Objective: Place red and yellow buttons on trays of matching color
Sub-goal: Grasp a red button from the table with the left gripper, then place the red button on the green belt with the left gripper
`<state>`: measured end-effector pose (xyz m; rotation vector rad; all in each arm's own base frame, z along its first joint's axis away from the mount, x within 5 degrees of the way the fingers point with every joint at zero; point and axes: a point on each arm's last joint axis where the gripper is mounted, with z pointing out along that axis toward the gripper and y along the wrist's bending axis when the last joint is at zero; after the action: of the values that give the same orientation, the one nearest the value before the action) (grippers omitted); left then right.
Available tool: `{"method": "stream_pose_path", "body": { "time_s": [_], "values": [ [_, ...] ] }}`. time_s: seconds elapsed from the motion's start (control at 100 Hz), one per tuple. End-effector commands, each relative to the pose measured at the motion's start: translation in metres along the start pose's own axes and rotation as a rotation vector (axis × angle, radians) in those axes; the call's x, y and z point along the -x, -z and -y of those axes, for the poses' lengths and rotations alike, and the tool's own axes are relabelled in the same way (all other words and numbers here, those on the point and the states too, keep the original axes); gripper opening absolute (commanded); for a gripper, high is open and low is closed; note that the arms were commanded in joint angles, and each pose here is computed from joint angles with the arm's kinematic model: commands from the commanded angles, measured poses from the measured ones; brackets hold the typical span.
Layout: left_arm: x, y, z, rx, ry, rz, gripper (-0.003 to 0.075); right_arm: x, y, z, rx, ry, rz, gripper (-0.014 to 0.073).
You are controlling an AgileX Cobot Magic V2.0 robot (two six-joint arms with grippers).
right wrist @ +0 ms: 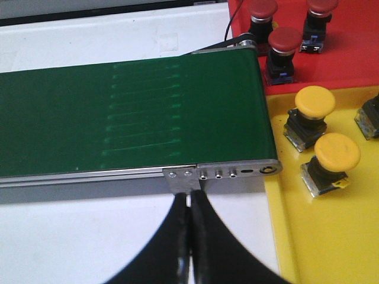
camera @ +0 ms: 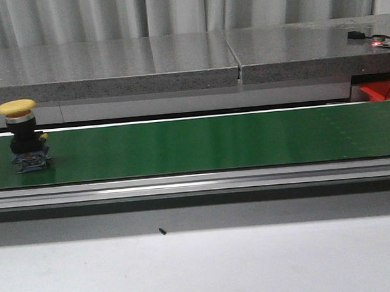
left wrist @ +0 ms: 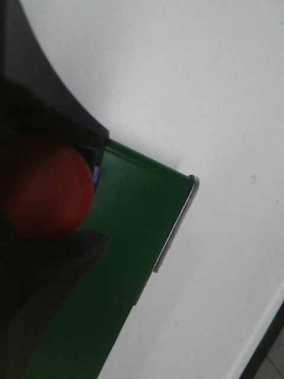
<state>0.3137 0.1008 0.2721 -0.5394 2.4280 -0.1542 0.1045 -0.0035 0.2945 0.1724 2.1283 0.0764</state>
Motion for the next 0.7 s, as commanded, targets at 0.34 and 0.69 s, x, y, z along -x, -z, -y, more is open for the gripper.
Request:
{"method": "stream_pose_path", "body": {
  "time_s": [0.34, 0.69],
  "values": [
    [0.004, -0.014, 0.006, -0.032, 0.001, 0.005, 0.0202, 0.012, 0.005, -0.002, 0.008, 0.009, 0.083, -0.0067],
    [0.008, 0.003, 0.01, -0.037, -0.031, 0.059, 0.0578, 0.012, 0.005, -0.002, 0.008, 0.009, 0.083, -0.0067]
  ]
}}
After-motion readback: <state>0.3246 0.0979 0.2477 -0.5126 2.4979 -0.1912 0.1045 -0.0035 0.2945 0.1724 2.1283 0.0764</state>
